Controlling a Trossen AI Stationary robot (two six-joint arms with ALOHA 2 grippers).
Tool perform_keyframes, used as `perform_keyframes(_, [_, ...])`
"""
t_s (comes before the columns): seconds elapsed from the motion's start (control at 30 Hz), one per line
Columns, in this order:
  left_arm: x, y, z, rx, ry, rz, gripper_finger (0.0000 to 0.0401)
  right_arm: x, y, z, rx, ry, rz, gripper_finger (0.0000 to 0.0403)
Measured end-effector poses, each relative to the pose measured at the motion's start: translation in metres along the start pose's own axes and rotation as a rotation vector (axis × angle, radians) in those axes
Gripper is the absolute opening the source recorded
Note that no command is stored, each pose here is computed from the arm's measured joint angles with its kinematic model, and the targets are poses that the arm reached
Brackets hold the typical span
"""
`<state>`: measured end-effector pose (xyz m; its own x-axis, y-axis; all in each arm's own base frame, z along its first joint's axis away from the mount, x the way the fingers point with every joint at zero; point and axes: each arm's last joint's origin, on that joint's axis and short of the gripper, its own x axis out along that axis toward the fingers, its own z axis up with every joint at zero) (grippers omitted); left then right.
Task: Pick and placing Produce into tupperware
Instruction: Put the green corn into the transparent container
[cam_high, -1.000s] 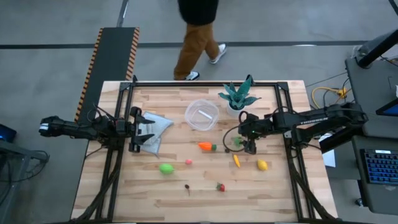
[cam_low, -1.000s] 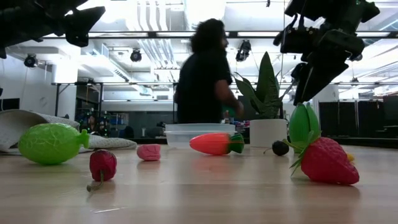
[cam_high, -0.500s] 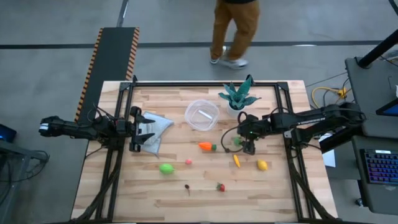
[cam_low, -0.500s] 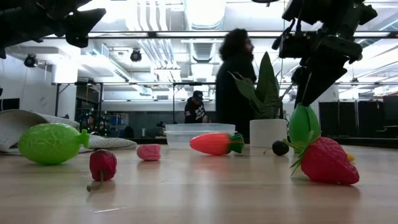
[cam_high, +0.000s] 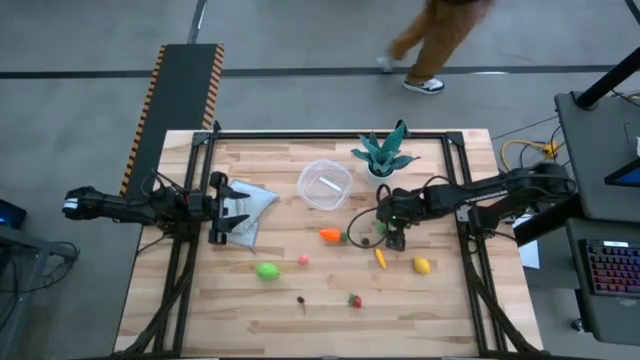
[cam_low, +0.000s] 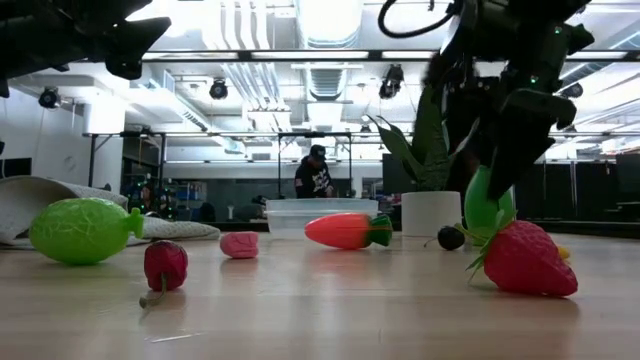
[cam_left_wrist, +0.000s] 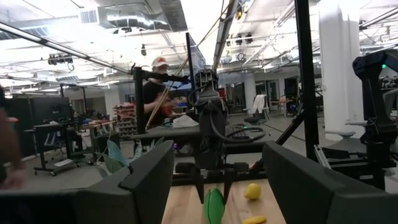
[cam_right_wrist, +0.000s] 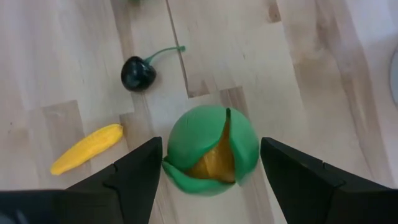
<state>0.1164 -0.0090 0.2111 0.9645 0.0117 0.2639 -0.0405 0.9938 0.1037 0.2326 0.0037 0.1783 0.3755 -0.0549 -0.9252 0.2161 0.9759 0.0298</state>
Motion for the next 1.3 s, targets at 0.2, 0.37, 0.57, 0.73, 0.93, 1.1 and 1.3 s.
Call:
perform_keyframes(0.2, [0.000,0.000,0.000,0.000,-0.001,0.000,0.0231,0.011,0.001,0.002,-0.001,0.020,-0.005,0.0261])
perform_keyframes(0.37, [0.000,0.000,0.000,0.000,0.000,0.000,0.0231,0.017,0.001,0.001,-0.003,0.044,-0.011,0.0259])
perform_keyframes(0.57, [0.000,0.000,0.000,0.000,0.002,0.000,0.0231,0.018,0.001,0.001,-0.003,0.044,-0.011,0.0258])
perform_keyframes(0.73, [0.000,0.000,-0.001,0.000,0.003,0.000,0.0231,0.018,0.002,0.001,-0.003,0.043,-0.010,0.0254])
perform_keyframes(0.93, [0.000,0.000,-0.001,0.000,0.003,0.000,0.0231,0.018,0.002,0.003,-0.003,0.025,-0.006,0.0256])
perform_keyframes(1.1, [0.000,0.000,-0.001,0.000,0.003,0.000,0.0231,0.018,0.003,0.006,-0.006,-0.008,0.002,0.0251])
perform_keyframes(1.3, [0.000,0.000,-0.001,0.000,0.003,0.000,0.0231,0.018,0.003,0.006,-0.007,-0.007,0.001,0.0243])
